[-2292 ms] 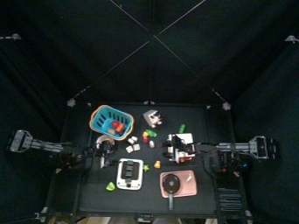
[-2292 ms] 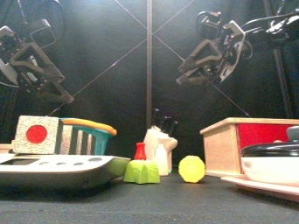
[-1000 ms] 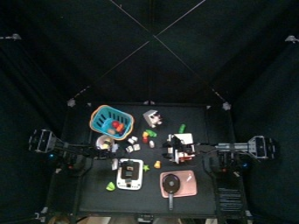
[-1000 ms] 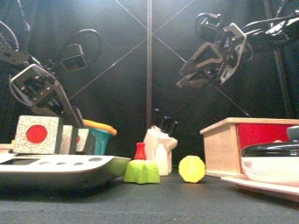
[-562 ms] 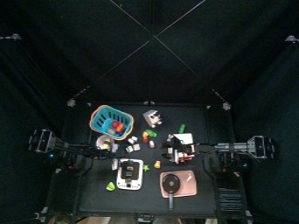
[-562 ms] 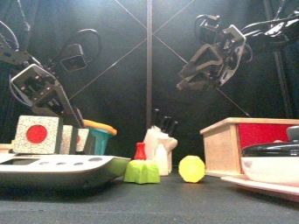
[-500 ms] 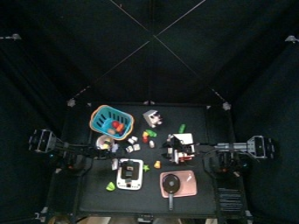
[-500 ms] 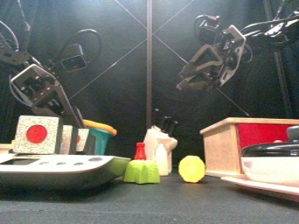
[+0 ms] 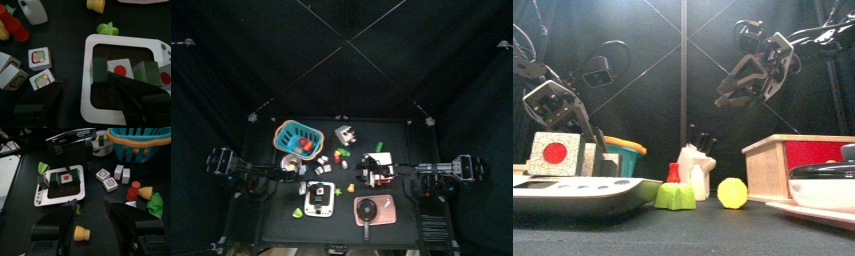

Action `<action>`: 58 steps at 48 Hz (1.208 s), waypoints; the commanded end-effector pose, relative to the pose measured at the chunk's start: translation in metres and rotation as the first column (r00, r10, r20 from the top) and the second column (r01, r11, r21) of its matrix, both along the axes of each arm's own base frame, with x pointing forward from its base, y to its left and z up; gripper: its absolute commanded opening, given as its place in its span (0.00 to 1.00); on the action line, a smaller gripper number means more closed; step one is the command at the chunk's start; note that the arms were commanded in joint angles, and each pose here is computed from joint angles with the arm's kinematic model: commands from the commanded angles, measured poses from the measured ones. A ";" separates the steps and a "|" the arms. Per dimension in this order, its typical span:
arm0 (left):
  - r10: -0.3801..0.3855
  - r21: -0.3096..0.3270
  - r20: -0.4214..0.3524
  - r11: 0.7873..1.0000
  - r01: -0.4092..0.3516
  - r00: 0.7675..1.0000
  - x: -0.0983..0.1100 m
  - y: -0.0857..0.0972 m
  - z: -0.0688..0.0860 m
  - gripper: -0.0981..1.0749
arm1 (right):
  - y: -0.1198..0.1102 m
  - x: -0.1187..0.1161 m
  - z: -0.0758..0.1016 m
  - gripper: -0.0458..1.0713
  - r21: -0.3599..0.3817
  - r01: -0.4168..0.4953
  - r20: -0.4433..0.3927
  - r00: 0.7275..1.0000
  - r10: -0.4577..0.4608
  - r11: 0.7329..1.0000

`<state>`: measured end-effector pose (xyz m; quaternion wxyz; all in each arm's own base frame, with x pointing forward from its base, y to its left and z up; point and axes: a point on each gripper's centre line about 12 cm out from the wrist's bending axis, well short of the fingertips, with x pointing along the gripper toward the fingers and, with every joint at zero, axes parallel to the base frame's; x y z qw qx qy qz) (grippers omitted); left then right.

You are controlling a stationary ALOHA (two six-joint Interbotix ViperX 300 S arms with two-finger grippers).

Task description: Grab green sushi piece

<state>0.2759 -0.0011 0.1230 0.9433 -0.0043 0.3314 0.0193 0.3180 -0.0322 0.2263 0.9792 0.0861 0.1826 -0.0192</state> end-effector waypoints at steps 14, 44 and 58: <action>0.000 0.001 0.038 1.000 0.000 0.999 0.009 0.000 0.010 0.69 | 0.000 0.001 0.008 0.79 -0.002 -0.002 0.028 1.000 0.002 1.000; -0.003 0.000 0.086 1.000 0.003 0.996 0.009 -0.001 0.024 0.62 | -0.001 0.002 0.004 0.79 -0.001 0.000 0.015 1.000 0.000 1.000; -0.004 -0.001 0.087 1.000 0.004 0.996 0.007 -0.001 0.025 0.62 | -0.001 0.002 0.004 0.79 -0.001 0.000 0.015 1.000 0.000 1.000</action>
